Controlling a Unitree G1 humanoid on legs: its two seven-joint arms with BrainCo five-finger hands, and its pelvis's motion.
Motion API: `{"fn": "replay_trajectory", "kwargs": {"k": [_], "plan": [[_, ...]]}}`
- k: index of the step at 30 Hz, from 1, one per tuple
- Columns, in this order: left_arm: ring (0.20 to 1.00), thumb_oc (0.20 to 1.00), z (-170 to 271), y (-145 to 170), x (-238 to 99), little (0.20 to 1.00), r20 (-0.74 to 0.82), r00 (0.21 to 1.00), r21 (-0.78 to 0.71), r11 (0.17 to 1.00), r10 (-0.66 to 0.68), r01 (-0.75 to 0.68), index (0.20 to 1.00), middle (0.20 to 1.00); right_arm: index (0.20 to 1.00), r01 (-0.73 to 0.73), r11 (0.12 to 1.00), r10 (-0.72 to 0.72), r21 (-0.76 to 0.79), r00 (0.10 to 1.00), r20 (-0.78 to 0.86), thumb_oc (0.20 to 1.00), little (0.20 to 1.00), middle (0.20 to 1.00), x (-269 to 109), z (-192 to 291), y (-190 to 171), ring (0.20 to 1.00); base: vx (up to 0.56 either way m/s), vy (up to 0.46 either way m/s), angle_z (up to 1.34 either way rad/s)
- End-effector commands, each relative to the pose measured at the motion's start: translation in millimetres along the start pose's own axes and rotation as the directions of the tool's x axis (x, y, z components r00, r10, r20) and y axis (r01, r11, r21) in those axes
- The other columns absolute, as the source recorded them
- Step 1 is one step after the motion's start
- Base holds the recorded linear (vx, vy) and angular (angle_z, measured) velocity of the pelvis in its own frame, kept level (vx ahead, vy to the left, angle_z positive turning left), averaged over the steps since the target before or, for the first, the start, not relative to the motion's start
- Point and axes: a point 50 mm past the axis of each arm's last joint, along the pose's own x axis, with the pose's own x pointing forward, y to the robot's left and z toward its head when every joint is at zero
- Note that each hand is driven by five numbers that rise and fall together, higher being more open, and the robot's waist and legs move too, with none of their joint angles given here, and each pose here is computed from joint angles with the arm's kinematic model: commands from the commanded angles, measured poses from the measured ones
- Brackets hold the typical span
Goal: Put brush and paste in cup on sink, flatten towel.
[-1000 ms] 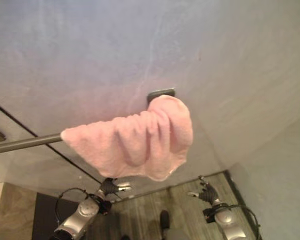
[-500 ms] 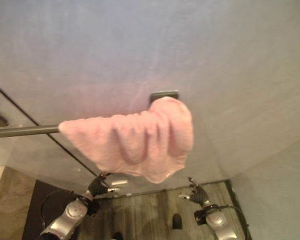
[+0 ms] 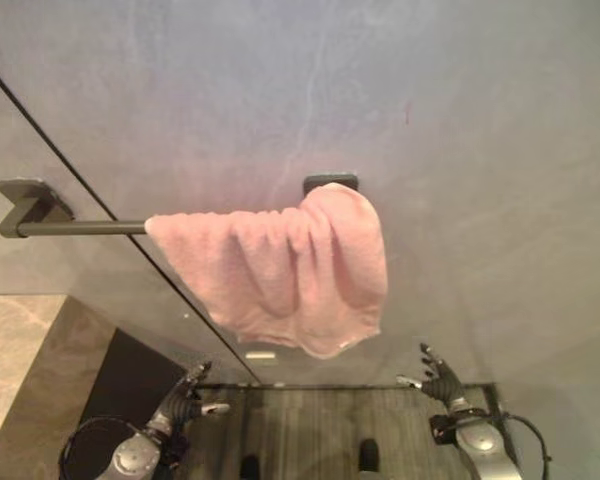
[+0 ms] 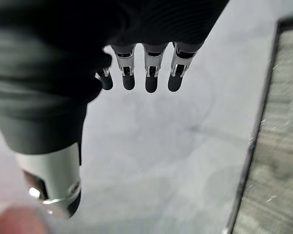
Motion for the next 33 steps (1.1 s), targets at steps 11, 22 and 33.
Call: {"fn": "replay_trajectory", "kwargs": {"k": [11,22,33], "plan": [[1.0,1.0,126,111,-1,1.0,0.491,0.87,0.075,0.993,0.047,-0.095,1.0,1.0,1.0,-0.152,0.984,0.106,0.096,0.921,0.376,1.0,1.0,1.0,21,109,-53,1.0,0.0,0.059,0.08],[1.0,1.0,183,60,19,1.0,0.663,0.748,-0.067,0.996,-0.003,0.063,1.0,1.0,1.0,-0.39,0.911,0.254,0.137,0.791,0.557,1.0,1.0,1.0,31,165,9,1.0,-0.01,0.02,-0.07],[1.0,1.0,187,27,23,1.0,0.663,0.747,-0.066,0.99,-0.05,0.125,1.0,1.0,0.915,-0.483,0.864,0.309,0.144,0.733,0.607,0.915,0.915,0.915,32,187,51,0.915,0.0,-0.001,-0.08]]}}
